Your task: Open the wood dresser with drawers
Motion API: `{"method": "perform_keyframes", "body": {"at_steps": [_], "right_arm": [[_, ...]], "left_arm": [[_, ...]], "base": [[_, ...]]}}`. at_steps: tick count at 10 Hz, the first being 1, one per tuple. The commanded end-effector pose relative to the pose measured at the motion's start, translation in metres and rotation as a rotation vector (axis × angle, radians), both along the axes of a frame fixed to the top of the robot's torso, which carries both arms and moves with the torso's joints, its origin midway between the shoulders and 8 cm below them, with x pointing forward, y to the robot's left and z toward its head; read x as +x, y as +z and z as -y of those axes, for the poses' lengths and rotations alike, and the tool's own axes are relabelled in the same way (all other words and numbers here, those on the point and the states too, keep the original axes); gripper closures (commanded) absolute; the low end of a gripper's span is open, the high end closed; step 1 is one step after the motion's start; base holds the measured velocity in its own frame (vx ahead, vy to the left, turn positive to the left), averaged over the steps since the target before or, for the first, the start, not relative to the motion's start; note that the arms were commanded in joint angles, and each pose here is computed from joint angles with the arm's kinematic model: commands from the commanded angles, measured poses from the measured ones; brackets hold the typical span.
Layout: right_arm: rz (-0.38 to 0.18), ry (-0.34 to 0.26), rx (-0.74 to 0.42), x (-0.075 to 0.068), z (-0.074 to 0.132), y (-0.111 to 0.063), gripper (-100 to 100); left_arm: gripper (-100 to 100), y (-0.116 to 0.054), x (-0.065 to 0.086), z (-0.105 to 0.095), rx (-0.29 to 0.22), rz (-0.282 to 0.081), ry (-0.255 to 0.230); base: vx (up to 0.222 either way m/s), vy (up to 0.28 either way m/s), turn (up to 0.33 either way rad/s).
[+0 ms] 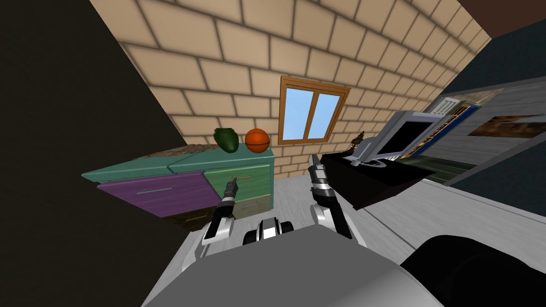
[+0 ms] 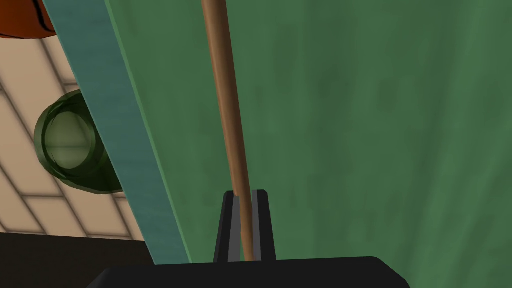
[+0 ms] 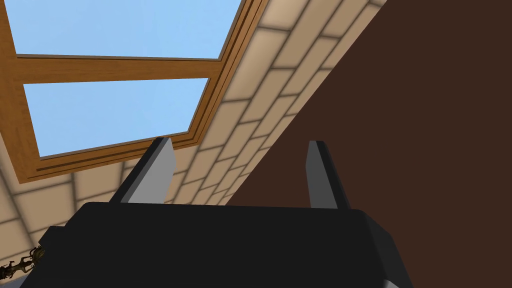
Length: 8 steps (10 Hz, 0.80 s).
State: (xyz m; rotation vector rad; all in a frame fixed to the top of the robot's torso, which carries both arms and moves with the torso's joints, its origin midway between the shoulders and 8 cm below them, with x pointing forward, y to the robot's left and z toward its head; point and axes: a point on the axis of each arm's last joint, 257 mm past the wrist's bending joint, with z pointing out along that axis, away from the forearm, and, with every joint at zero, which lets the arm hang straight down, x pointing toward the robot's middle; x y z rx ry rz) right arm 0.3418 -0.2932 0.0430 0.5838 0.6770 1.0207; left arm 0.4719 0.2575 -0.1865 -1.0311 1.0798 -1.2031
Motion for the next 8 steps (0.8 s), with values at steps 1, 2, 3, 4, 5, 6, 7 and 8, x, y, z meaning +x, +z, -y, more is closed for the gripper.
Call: {"method": "perform_keyframes", "body": {"at_steps": [1,2,3,4,5,6,7,8], "right_arm": [[0.000,0.000,0.000,0.000,0.000,0.000,0],[0.000,0.000,0.000,0.000,0.000,0.000,0],[0.000,0.000,0.000,0.000,0.000,0.000,0],[0.000,0.000,0.000,0.000,0.000,0.000,0],[0.000,0.000,0.000,0.000,0.000,0.000,0],[0.000,0.000,0.000,0.000,0.000,0.000,0],[0.000,0.000,0.000,0.000,0.000,0.000,0],[0.000,0.000,0.000,0.000,0.000,0.000,0]], "left_arm": [[100,0.007,0.013,-0.011,0.005,0.011,0.037],[100,0.009,0.018,-0.014,0.006,0.014,0.049],[100,0.011,0.022,-0.017,0.007,0.017,0.061],[100,0.014,0.026,-0.021,0.007,0.020,0.072],[100,0.016,0.030,-0.024,0.007,0.022,0.084],[100,0.018,0.034,-0.027,0.006,0.025,0.095],[100,0.020,0.038,-0.029,0.005,0.026,0.106],[100,0.022,0.042,-0.032,0.003,0.028,0.117]], "base": [[-0.187,0.039,-0.191],[-0.197,0.023,-0.153],[-0.210,0.010,-0.117],[-0.205,0.011,-0.113],[-0.178,0.021,-0.138],[-0.162,0.018,-0.137],[-0.165,0.023,-0.110],[-0.155,0.028,-0.137]]}}
